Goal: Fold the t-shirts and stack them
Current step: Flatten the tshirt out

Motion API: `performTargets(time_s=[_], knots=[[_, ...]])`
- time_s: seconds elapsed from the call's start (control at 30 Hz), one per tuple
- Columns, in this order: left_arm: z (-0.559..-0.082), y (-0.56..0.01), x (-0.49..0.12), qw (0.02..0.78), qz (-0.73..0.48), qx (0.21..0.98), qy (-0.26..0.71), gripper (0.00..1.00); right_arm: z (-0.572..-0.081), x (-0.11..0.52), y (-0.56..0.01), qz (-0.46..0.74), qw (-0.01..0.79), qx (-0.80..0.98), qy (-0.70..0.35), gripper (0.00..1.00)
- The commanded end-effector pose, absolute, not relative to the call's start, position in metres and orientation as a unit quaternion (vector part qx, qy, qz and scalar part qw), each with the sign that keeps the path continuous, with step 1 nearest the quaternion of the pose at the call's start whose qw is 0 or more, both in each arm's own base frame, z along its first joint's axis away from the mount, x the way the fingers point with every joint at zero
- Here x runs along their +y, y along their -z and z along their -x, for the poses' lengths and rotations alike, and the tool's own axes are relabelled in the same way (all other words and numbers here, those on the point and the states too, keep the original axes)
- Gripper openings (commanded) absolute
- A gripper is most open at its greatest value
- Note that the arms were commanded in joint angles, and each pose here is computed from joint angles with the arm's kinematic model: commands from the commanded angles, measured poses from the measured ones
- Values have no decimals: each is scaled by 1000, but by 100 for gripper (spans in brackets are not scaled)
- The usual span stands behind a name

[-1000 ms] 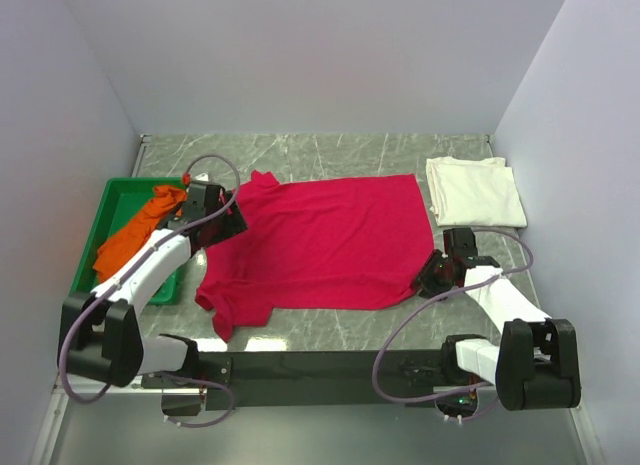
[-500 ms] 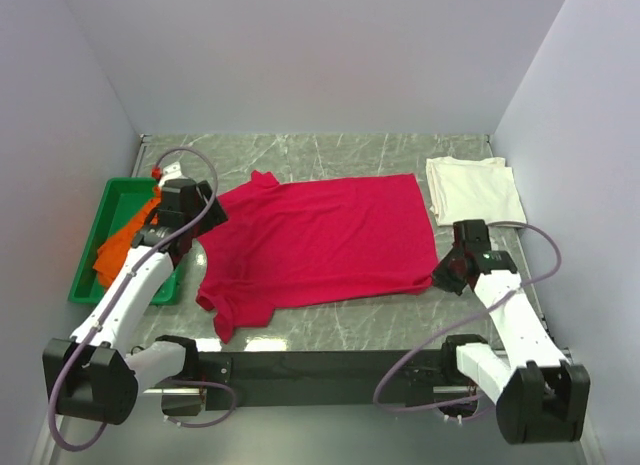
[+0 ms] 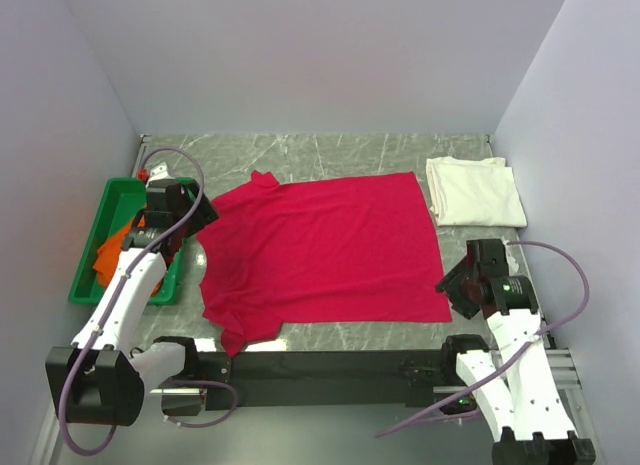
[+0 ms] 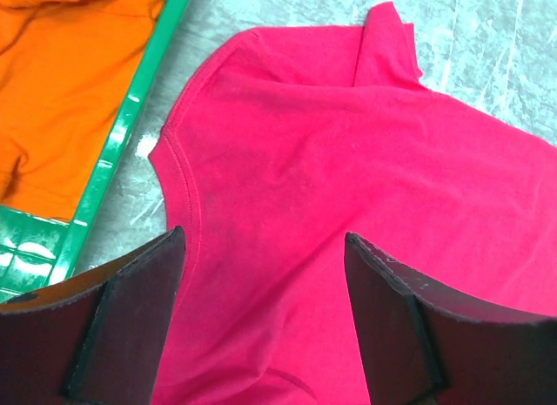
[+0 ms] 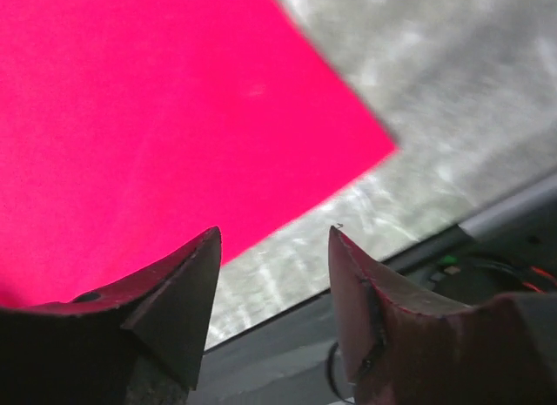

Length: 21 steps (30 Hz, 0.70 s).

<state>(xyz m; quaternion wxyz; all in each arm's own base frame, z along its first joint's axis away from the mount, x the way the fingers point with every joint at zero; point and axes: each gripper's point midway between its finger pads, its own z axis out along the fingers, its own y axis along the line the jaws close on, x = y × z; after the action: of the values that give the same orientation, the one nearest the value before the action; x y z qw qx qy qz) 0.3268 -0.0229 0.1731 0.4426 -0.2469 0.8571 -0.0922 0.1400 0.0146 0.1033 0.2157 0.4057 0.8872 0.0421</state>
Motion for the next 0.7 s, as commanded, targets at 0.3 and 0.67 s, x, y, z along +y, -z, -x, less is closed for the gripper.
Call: performTargets(time_s=[0.3,0.67], knots=[[-333,-142,-38,398,229,880,119,81,-241,139,-134,-101,296,935,-170,57],[-337,-91,-68,308,226,917,112,73,-346,157,-111,-7,294,952,-81,56]])
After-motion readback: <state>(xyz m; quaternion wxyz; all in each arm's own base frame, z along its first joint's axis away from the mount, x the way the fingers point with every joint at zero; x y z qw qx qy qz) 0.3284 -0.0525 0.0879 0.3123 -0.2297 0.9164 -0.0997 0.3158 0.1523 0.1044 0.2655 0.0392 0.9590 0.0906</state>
